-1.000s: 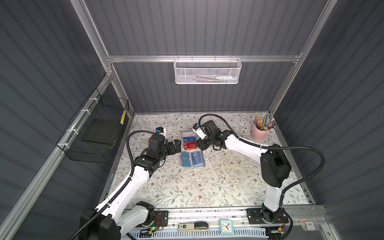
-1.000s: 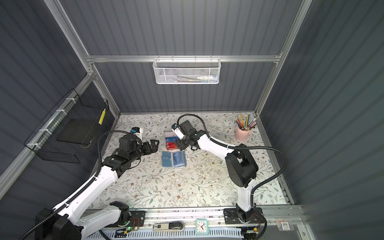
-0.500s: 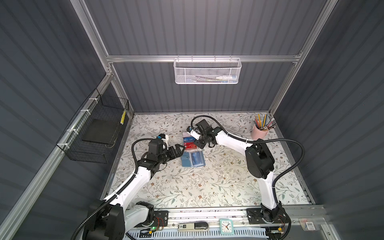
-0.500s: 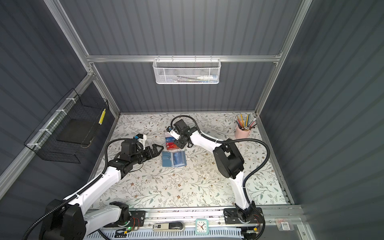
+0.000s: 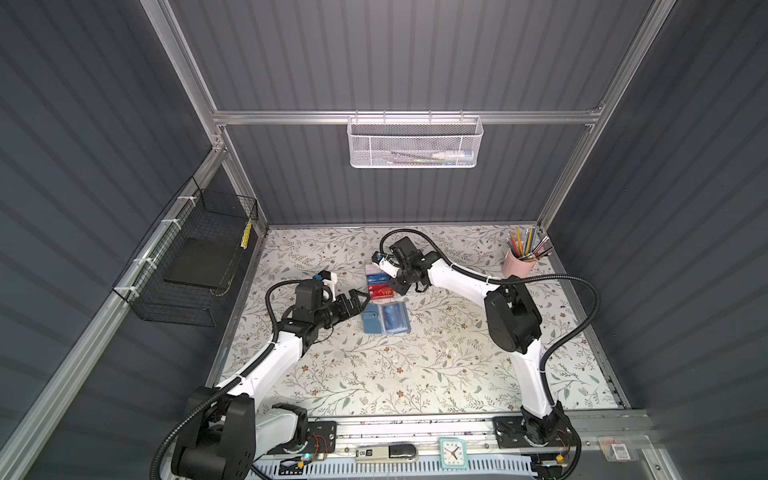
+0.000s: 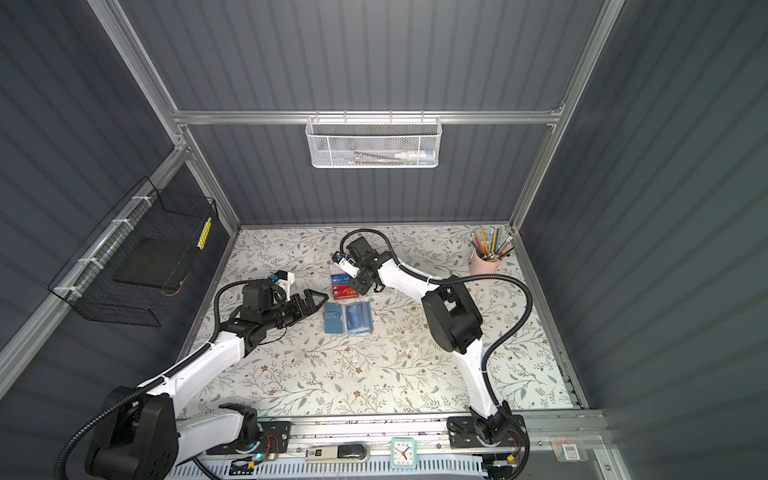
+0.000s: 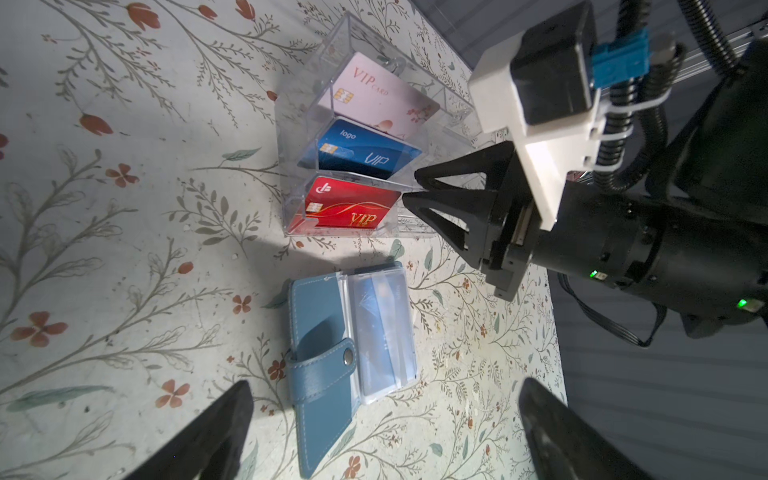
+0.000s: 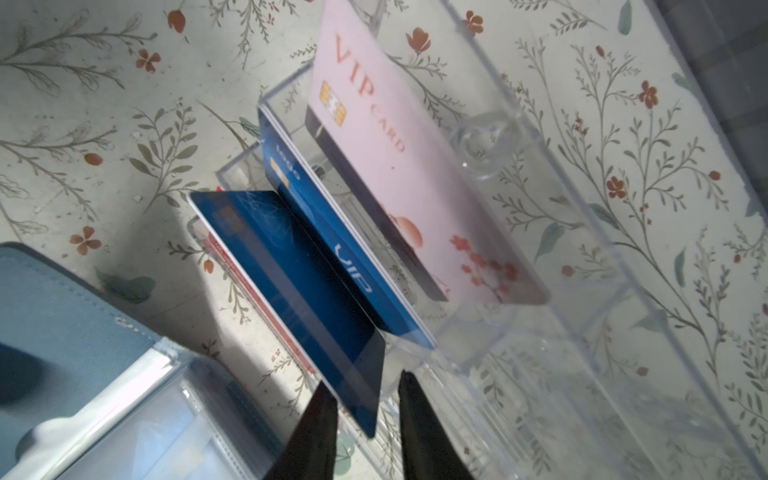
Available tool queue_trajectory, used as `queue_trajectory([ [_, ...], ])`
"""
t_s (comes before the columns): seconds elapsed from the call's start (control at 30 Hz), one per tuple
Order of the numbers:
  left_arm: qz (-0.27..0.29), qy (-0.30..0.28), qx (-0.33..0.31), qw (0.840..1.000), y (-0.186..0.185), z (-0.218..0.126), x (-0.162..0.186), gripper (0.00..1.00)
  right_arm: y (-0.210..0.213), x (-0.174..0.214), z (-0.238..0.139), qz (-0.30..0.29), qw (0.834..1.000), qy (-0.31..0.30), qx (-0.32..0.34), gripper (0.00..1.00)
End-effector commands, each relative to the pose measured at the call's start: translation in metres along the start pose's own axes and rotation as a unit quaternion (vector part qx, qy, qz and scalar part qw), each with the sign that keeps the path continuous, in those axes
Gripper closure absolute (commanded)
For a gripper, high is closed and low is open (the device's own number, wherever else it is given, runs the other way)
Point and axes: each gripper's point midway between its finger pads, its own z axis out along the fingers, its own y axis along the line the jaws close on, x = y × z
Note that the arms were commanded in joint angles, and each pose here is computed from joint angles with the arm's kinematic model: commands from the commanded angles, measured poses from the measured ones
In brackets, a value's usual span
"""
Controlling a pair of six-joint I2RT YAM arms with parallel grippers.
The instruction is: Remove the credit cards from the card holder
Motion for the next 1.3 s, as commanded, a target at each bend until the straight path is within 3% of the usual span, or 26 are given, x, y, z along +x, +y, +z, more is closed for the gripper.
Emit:
queue_trajectory([
  [0.0,-0.006,0.004,0.008,1.0,0.001,0.001,0.002,0.0,-0.002,-0.002,0.002,-0.001,1.0,0.0,-0.003,0.75],
  [0.53,-0.013,0.018,0.008,1.0,0.007,0.007,0.008,0.0,0.003,-0.013,0.0,0.002,1.0,-0.015,-0.014,0.87],
  [1.03,-0.017,0.024,0.004,1.0,0.012,0.01,0.012,0.0,0.01,-0.018,0.009,-0.001,1.0,-0.014,-0.023,0.86],
  [1.27,-0.016,0.026,0.003,1.0,0.012,0.011,0.012,0.0,0.009,-0.022,0.004,0.002,1.0,-0.021,-0.022,0.8],
])
